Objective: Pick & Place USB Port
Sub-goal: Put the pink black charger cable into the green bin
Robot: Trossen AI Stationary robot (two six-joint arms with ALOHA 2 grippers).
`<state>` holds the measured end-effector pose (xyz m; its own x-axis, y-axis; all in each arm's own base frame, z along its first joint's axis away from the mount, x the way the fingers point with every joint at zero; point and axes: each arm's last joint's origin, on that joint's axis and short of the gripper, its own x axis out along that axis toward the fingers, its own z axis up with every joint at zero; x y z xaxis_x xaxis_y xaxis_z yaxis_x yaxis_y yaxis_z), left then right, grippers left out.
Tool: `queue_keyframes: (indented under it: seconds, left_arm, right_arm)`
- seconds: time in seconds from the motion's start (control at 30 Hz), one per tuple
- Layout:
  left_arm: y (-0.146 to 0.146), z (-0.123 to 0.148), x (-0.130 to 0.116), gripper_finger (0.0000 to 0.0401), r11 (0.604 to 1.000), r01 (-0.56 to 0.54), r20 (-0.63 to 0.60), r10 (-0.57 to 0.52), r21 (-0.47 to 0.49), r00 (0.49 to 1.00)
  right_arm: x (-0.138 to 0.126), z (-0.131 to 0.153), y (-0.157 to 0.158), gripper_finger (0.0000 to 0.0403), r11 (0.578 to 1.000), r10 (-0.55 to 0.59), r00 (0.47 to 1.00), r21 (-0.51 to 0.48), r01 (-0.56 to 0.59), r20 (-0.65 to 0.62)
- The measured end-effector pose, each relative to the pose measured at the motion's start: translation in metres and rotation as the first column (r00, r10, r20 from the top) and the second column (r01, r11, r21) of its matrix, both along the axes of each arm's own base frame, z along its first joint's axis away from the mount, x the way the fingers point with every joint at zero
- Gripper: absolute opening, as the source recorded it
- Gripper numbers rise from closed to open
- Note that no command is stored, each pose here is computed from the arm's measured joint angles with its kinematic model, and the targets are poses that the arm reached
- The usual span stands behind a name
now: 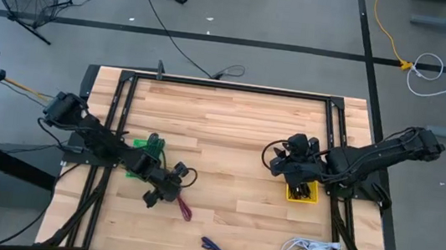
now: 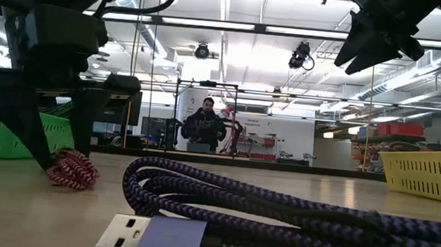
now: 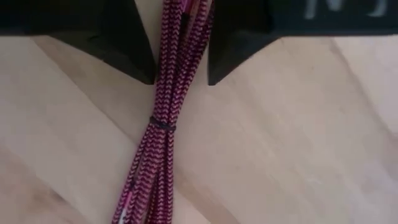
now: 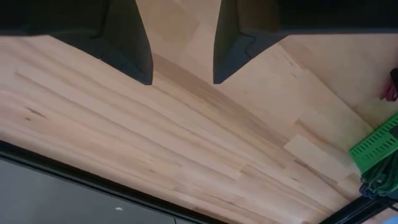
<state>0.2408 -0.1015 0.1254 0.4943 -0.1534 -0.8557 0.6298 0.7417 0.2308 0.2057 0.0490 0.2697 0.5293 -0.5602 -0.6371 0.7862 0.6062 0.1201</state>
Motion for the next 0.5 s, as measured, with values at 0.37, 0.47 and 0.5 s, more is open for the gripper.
queue_keyframes:
  seconds: [0.37, 0.47, 0.5]
  left_arm:
    - [0.006, 0.000, 0.003, 0.0022, 0.990, -0.085, -0.041, 0.081, -0.110, 0.996]
    - [0.009, 0.005, 0.006, 0.0019, 0.983, -0.122, 0.008, 0.124, -0.139, 0.992]
    - [0.010, 0.009, 0.008, 0.0016, 0.977, -0.144, 0.036, 0.151, -0.159, 0.988]
  right_arm:
    - [0.000, 0.000, 0.000, 0.0169, 1.000, 0.011, 1.000, -0.009, -0.011, -0.009]
    - [0.000, 0.000, 0.000, 0.0169, 1.000, 0.012, 1.000, -0.010, -0.012, -0.010]
    - [0.000, 0.000, 0.000, 0.0169, 1.000, 0.015, 1.000, -0.013, -0.016, -0.013]
